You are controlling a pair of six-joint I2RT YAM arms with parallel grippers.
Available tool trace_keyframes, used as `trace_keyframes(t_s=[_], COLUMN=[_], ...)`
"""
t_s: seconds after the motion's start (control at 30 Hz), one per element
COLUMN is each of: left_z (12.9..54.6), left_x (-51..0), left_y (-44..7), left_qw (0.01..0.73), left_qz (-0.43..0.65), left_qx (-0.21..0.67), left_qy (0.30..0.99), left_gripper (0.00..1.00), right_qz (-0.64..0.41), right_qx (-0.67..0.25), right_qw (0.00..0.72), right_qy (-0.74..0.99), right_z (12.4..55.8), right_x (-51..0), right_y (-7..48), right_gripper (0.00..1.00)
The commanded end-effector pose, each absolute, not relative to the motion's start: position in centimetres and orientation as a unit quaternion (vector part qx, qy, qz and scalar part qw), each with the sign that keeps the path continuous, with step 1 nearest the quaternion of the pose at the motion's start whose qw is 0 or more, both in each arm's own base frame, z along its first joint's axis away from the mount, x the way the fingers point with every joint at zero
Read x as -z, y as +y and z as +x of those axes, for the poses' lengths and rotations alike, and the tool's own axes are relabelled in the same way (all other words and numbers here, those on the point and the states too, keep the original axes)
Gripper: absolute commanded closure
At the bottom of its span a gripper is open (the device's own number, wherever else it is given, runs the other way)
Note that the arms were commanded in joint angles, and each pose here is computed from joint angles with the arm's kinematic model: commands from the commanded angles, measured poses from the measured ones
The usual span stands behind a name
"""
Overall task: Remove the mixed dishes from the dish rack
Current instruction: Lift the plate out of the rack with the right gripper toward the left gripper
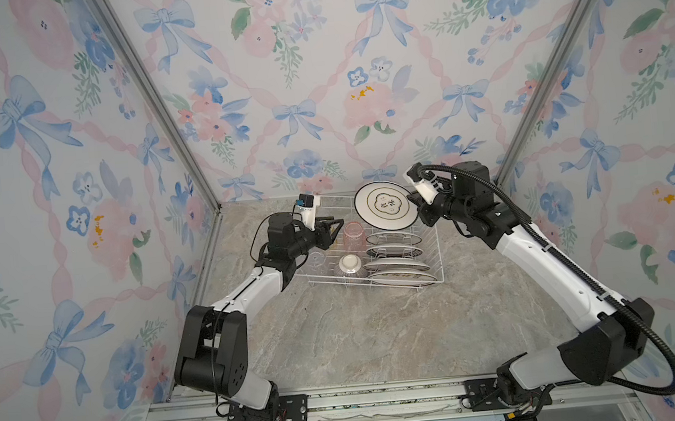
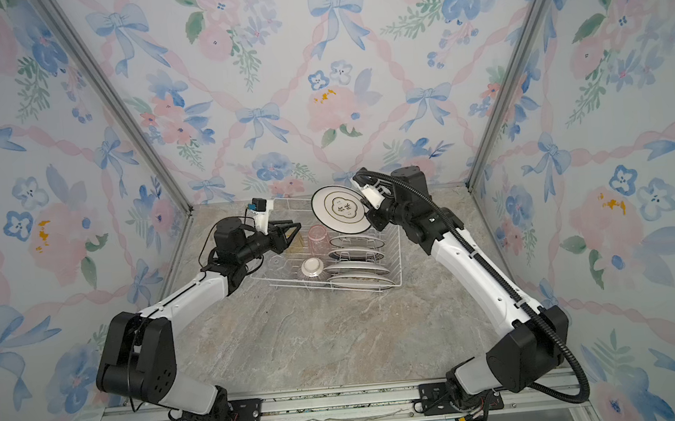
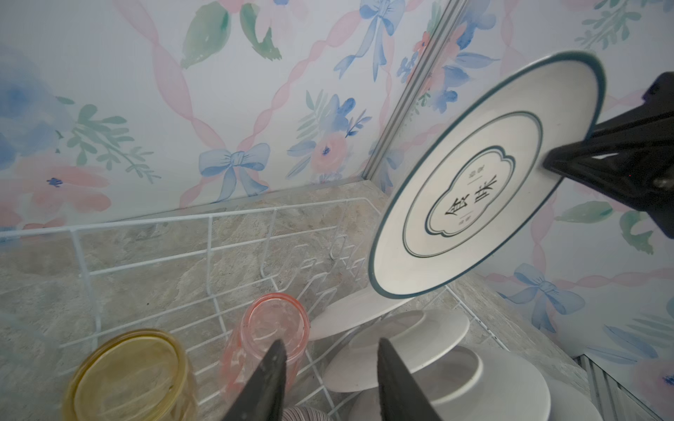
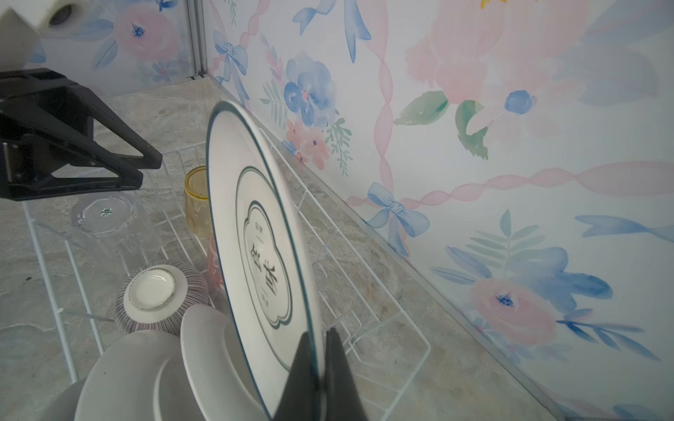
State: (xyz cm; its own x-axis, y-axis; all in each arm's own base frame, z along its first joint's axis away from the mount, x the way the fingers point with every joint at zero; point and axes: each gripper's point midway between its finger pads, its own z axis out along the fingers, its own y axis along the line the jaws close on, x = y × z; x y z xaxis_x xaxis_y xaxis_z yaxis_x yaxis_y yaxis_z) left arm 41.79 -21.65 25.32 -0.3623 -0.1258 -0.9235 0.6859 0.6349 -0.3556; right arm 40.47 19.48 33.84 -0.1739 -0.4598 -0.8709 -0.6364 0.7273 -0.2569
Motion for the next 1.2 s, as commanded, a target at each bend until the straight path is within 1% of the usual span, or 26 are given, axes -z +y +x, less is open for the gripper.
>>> trace_keyframes(t_s=[0.0, 0.13, 0.33, 0.37, 0.53, 0.8, 1.17], left_z=[39.9, 38.8, 38.0, 38.1, 38.3, 38.2, 37.8], left_x=[-27.4, -28.0, -28.5, -28.5, -28.5, -28.7, -29.3], left_y=[-22.9, -23.3, -23.8, -23.9, -24.0, -24.3, -24.5], left_qw=[0.529, 0.521, 0.508, 0.507, 0.503, 0.499, 0.497], left_qz=[0.240, 0.261, 0.275, 0.273, 0.269, 0.268, 0.273], left_qx=[0.439, 0.466, 0.502, 0.506, 0.520, 0.536, 0.551], left_qy=[0.686, 0.665, 0.643, 0.642, 0.636, 0.627, 0.612], left_gripper=[0.59, 0.58, 0.57, 0.54, 0.48, 0.50, 0.57], right_qz=[-0.316, -0.289, -0.292, -0.291, -0.288, -0.294, -0.309], right_qx=[-0.175, -0.222, -0.260, -0.264, -0.277, -0.295, -0.331], right_qw=[0.540, 0.526, 0.511, 0.510, 0.514, 0.505, 0.483], right_qy=[0.760, 0.769, 0.765, 0.765, 0.759, 0.756, 0.750], right_z=[38.8, 38.4, 37.6, 37.6, 37.5, 37.4, 37.6], right_x=[-37.3, -37.8, -37.8, -37.8, -37.6, -37.1, -35.9], right_y=[19.2, 18.7, 19.5, 19.6, 19.9, 20.8, 23.4], right_gripper=[1.00, 1.00, 1.00, 1.00, 1.00, 1.00, 1.00])
